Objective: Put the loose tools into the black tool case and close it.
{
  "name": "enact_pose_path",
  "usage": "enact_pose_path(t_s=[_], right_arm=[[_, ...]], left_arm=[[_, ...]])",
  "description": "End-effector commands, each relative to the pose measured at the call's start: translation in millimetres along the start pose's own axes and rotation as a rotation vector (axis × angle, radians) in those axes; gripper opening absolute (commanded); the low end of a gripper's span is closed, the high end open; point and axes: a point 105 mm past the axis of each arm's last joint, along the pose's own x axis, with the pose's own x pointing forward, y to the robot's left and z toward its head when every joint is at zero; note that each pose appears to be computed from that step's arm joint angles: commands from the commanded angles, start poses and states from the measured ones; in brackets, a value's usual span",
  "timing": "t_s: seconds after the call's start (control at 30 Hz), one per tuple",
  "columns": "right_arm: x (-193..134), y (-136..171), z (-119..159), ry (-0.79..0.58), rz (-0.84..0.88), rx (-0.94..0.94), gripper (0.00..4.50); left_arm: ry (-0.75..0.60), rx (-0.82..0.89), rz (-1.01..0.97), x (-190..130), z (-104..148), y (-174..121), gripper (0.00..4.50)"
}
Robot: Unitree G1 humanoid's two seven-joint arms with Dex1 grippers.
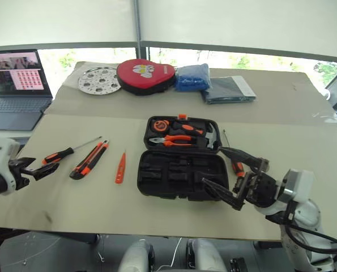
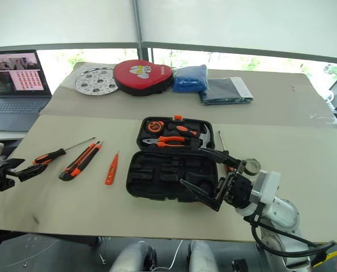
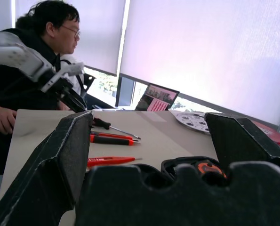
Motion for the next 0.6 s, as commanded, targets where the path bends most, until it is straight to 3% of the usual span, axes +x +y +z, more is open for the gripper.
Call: enact_pose_path(t_s=[0.03,0.2,0.33,0.37,0.53,0.6], right_arm=[[-7,-1,1,0.002,0.004,-0.036,4.41],[-24,-1,-7,0.039,-0.019,-0.037,4.41],[-37,7,-14,0.067,-0.03,-0.028,4.5],[-39,8,-15,0.072,-0.033,-0.027,4.5],[-47,11,-19,0.087,-0.048,-0.031,4.5],[-48,12,-20,0.095,-0.049,-0.032,4.5]], left_arm=[[0.081,0.075,0.001,14,-3,10,4.5],[0.103,0.123,-0.056,33,-1,10,4.5],[0.087,0.133,-0.073,43,6,13,3.42],[0.089,0.132,-0.084,43,5,13,2.88],[0.068,0.116,-0.131,45,-1,11,1.15],[0.024,0.131,-0.126,44,2,12,0.95]])
